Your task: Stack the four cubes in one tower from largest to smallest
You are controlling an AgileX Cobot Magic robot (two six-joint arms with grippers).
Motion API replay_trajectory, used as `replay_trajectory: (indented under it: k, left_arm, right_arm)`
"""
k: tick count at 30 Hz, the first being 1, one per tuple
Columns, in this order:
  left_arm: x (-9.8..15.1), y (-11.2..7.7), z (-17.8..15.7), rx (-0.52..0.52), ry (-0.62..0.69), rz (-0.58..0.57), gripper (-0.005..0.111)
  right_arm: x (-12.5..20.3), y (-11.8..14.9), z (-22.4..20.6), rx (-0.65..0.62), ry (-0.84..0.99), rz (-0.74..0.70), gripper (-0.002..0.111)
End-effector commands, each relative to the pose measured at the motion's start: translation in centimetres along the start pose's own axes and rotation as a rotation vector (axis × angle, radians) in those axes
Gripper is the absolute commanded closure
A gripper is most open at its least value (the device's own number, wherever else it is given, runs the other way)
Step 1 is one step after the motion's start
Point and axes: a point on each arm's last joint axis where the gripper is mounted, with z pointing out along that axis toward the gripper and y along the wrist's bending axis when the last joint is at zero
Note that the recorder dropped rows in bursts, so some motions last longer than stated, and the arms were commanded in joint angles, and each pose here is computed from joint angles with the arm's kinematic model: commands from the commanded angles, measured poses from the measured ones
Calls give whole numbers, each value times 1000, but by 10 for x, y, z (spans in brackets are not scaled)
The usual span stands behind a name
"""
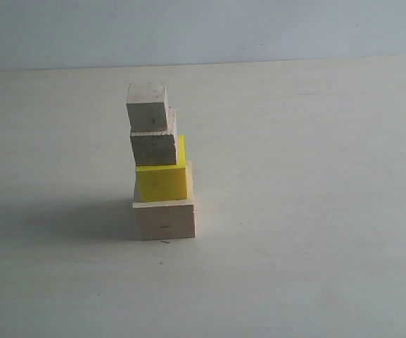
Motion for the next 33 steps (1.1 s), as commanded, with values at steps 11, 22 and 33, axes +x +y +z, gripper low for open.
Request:
replay_trajectory:
  k: [11, 22, 33]
  left_arm:
    - [-2, 0, -7, 2, -21, -4, 107]
    - [-4, -3, -21, 26, -50, 7, 107]
    - [18, -15, -73, 165, 96, 181, 107]
  right_arm:
    - [0, -1, -2, 6, -1, 21, 108]
    - [0, -1, -2, 6, -1, 19, 108]
    - [0, -1, -2, 6, -1, 19, 108]
